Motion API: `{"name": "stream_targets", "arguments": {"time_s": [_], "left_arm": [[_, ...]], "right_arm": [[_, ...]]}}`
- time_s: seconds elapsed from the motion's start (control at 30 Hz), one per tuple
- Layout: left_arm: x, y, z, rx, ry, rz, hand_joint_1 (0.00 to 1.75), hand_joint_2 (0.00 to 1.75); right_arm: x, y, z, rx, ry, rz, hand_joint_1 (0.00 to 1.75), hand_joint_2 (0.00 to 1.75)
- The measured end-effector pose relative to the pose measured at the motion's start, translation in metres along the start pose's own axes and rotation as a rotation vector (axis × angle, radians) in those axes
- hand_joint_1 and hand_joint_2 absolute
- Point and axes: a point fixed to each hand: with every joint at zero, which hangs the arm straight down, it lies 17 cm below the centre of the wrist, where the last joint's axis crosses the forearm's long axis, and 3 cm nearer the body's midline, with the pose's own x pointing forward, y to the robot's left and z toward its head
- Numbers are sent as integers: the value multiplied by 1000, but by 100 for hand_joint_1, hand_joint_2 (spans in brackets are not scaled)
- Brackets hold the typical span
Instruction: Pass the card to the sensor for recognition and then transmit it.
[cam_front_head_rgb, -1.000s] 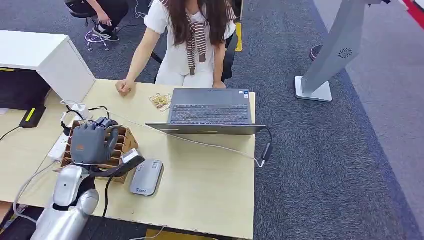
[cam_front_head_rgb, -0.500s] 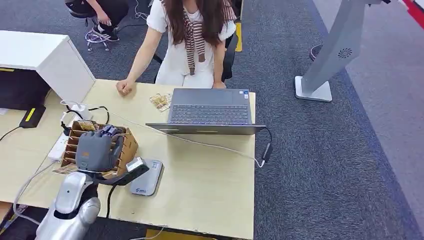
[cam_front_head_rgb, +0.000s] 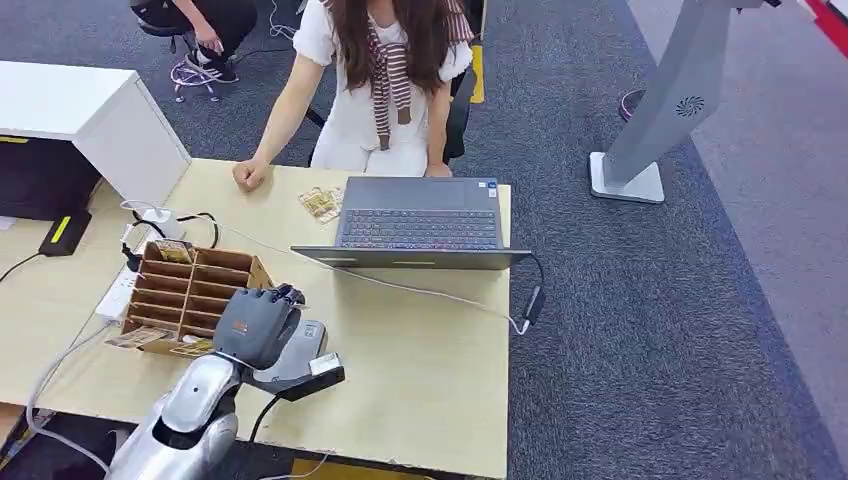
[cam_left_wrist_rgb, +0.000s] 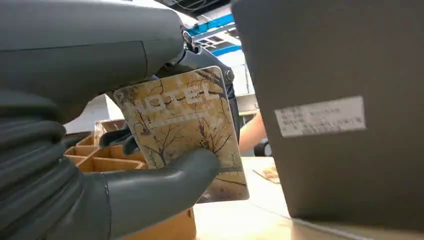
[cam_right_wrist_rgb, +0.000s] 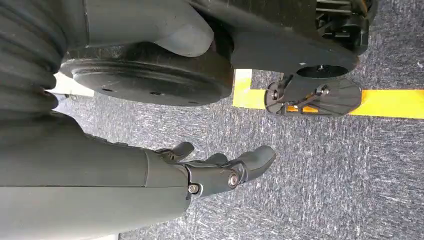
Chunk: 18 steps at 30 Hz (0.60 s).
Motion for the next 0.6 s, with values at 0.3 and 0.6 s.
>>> {"name": "stream_targets", "arguments": {"time_s": [0.3, 0.6], "left_arm": [[20, -29, 2, -82, -22, -1, 175, 175], [8, -49, 5, -152, 71, 0, 175, 175]], "right_arm": [[-1, 0, 0, -2, 6, -7, 0, 175], [-2, -1, 0, -9, 12, -17, 0, 175]]}}
